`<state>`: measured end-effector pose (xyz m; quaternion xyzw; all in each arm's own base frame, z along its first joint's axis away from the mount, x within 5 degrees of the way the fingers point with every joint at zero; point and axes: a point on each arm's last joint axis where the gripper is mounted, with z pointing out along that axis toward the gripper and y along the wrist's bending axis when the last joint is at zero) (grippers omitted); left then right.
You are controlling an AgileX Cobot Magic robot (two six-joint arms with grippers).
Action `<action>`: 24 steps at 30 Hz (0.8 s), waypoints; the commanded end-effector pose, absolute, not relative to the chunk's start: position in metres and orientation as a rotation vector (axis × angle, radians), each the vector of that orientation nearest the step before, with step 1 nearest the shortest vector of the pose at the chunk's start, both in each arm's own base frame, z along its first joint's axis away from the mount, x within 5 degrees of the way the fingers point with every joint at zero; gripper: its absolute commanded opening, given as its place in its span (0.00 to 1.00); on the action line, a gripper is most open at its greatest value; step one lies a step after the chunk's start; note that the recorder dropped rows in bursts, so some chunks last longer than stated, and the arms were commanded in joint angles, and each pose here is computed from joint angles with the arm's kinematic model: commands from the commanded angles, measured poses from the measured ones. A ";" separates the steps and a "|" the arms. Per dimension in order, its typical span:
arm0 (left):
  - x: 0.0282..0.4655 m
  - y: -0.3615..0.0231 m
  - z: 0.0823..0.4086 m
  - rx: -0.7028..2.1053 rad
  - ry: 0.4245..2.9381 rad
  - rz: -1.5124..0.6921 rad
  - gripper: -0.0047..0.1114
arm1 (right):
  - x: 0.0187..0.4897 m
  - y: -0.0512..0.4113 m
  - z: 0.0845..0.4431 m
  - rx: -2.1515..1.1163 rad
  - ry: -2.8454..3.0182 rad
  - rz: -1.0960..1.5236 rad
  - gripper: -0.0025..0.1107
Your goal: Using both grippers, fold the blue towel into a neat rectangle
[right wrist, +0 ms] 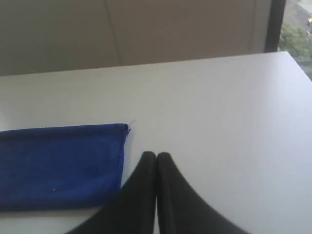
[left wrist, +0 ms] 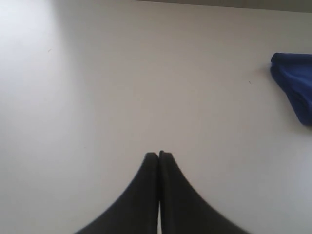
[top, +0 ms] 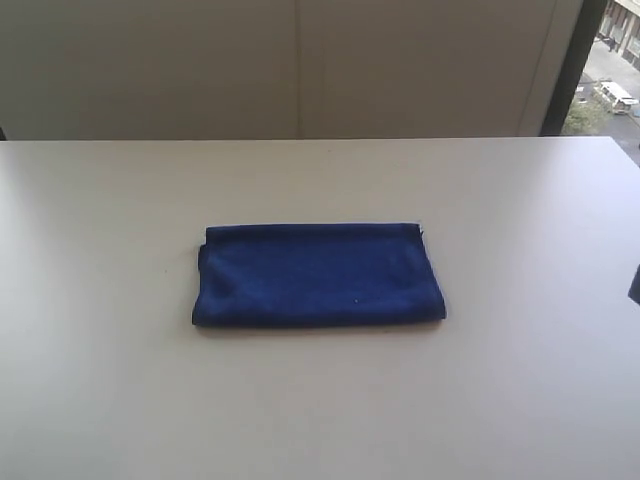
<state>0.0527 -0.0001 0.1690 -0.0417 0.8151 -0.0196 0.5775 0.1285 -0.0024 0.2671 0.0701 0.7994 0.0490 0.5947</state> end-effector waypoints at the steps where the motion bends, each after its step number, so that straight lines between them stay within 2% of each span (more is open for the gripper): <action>1: 0.053 0.000 0.169 -0.098 1.900 -0.047 0.04 | 0.124 0.000 0.271 0.147 1.820 0.125 0.02; 14: 0.053 0.000 0.169 -0.098 1.900 -0.047 0.04 | 0.123 -0.001 0.273 0.153 1.784 0.118 0.02; 24: 0.053 0.000 0.169 -0.098 1.900 -0.047 0.04 | 0.113 -0.007 0.216 0.143 1.808 0.005 0.02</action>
